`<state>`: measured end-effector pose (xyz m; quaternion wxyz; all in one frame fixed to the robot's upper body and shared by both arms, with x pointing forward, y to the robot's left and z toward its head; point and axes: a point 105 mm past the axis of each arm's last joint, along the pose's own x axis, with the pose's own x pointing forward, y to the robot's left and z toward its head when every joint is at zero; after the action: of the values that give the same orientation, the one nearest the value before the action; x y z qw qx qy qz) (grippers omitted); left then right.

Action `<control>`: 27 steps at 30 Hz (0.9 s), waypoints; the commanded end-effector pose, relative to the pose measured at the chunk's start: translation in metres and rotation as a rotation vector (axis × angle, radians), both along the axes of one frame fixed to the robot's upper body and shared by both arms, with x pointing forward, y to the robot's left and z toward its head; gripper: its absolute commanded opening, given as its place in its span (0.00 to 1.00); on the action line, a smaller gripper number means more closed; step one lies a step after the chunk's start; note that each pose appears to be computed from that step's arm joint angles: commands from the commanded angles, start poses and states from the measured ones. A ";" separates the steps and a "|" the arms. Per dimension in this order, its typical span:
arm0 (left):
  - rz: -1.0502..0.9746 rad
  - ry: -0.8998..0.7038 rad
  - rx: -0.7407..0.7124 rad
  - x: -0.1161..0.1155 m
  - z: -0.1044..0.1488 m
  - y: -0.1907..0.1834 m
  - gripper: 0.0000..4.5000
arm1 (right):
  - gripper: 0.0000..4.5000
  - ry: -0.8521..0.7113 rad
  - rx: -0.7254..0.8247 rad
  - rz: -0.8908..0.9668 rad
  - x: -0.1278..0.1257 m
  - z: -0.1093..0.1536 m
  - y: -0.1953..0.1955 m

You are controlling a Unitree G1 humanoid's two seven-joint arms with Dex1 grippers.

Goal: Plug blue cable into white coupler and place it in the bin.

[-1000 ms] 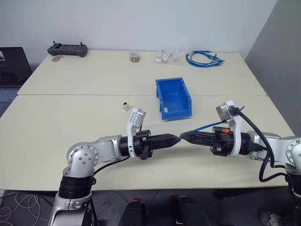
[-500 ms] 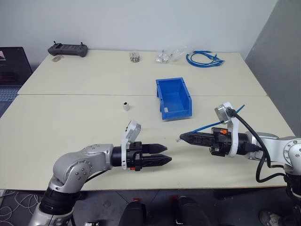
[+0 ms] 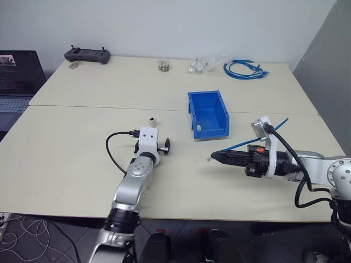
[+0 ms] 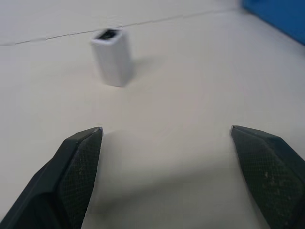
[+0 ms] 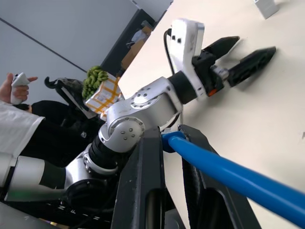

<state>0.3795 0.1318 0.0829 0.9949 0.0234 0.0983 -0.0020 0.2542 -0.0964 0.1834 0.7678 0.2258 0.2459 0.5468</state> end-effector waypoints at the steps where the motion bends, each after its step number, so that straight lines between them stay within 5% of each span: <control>1: 0.140 0.074 -0.052 0.009 -0.017 -0.003 0.99 | 0.05 -0.052 0.002 0.003 -0.001 0.013 -0.004; 8: 0.345 0.145 -0.145 0.025 -0.031 -0.003 0.99 | 0.05 -0.064 -0.016 -0.015 -0.003 0.016 -0.009; 21: 0.409 0.116 -0.237 0.058 -0.016 0.002 0.99 | 0.05 -0.067 -0.017 -0.051 -0.005 0.016 -0.012; 27: 0.390 0.120 -0.248 0.060 -0.016 -0.006 0.71 | 0.05 -0.066 -0.013 -0.060 -0.005 0.016 -0.012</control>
<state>0.4455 0.1327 0.0902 0.9703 -0.1046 0.1166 0.1844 0.2521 -0.1093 0.1873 0.7927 0.2099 0.2420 0.5187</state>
